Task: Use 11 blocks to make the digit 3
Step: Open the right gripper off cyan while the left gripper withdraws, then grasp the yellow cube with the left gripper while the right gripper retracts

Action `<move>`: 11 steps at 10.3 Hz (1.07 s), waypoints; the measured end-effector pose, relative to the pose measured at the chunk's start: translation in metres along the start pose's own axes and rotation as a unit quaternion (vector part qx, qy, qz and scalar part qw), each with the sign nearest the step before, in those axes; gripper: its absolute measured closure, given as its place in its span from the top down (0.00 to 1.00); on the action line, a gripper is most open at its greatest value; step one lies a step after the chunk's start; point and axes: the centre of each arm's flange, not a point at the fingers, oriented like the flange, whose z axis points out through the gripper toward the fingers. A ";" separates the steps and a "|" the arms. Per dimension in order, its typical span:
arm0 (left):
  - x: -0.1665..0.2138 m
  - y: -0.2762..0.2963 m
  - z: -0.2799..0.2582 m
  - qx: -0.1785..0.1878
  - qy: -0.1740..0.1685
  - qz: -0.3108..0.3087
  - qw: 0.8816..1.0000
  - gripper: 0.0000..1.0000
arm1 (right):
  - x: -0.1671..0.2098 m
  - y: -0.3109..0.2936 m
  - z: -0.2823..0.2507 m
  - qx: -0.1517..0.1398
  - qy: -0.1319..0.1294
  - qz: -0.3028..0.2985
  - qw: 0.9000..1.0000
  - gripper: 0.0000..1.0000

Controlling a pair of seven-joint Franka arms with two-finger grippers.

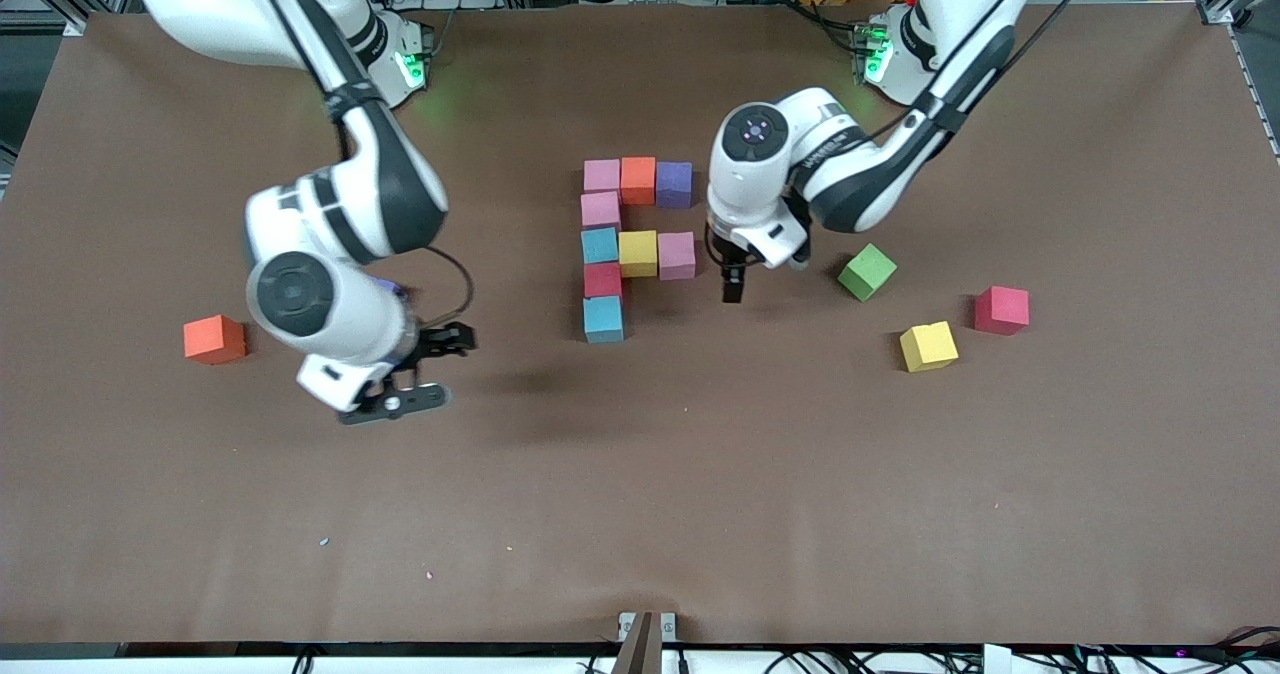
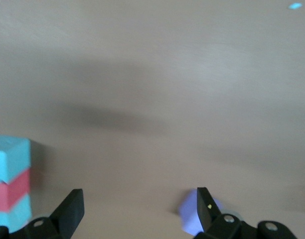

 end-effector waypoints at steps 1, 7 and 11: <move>0.031 0.017 -0.003 -0.001 0.004 0.030 1.000 1.00 | -0.009 0.041 -0.017 0.004 -0.005 -0.007 1.000 1.00; 0.222 0.085 -0.007 -0.002 0.008 0.247 0.969 1.00 | -0.087 0.139 -0.109 0.003 0.040 0.019 0.999 1.00; 0.294 0.087 0.029 0.022 -0.024 0.435 0.900 1.00 | -0.148 0.208 -0.176 -0.008 0.083 0.050 0.995 1.00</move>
